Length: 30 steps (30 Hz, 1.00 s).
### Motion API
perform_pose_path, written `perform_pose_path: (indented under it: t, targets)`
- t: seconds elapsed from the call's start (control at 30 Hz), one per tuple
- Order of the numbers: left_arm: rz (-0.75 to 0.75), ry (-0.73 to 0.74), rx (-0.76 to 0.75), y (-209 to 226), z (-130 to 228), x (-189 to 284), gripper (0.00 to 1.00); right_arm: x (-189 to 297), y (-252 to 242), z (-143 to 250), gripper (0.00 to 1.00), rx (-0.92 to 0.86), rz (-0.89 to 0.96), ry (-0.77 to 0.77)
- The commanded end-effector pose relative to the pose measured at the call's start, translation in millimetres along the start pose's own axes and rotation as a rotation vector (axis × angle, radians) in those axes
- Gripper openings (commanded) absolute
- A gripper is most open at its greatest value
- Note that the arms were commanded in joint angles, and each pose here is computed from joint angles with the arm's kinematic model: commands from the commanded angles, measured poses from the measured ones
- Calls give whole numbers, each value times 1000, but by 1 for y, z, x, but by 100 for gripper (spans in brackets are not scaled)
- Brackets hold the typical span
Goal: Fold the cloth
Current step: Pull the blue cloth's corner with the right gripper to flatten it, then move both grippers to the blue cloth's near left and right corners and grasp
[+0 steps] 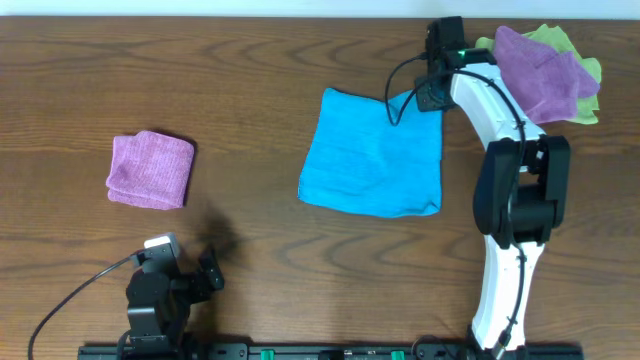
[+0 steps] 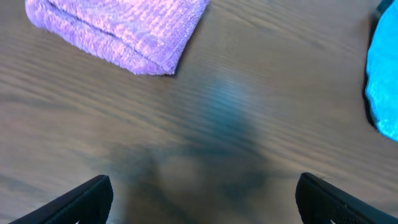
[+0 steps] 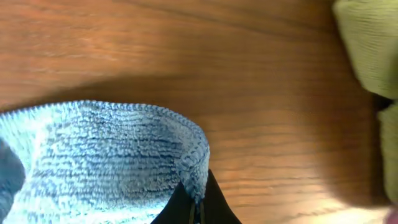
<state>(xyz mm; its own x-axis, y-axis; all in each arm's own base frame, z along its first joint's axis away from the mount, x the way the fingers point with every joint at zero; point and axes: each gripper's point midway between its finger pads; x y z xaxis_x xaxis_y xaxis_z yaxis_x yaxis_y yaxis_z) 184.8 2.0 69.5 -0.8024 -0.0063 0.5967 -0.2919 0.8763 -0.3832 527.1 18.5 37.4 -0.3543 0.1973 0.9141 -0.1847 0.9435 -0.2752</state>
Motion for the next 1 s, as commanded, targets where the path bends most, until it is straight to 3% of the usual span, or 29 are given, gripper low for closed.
perform_pose_path:
  t: [0.0, 0.17, 0.2, 0.23, 0.47, 0.53, 0.67, 0.9, 0.97]
  targets:
    - [12, 21, 98, -1, 6, -3, 95, 2, -22, 0, 1, -74, 102, 14]
    - [12, 21, 142, -1, 6, -3, 95, 3, -30, 10, 3, -109, 154, 50]
    - [12, 21, 145, -1, 6, -3, 95, 5, -33, 12, 9, -125, 173, 56]
    - [12, 21, 150, -1, 7, -3, 95, 5, -33, 13, 20, -126, 175, 60]
    - [39, 41, 170, -6, 9, -2, 95, 26, -26, 3, 52, -130, 124, 16]
    - [107, 59, 181, -19, 10, -1, 95, 45, -24, -8, 59, -145, 93, -33]
    - [270, 55, 188, -50, 0, 6, 95, 84, -26, -18, 63, -165, 58, -103]
    - [355, 39, 206, -73, -24, 31, 96, 160, -22, -13, 76, -211, -97, -175]
    - [358, 32, 182, -78, -33, 40, 96, 175, -18, -6, 73, -217, -171, -172]
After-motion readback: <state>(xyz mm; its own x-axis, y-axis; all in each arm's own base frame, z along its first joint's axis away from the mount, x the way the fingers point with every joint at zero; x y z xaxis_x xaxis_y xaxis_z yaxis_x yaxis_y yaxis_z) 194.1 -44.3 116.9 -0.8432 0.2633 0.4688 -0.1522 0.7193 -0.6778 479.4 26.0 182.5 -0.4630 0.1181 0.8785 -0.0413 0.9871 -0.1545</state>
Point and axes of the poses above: each gripper's point midway between its finger pads, its own x axis back along the fingers, its own y axis along the line the jaws close on, z = x × y, and after that the axes turned 11 degrees about x, right-handed
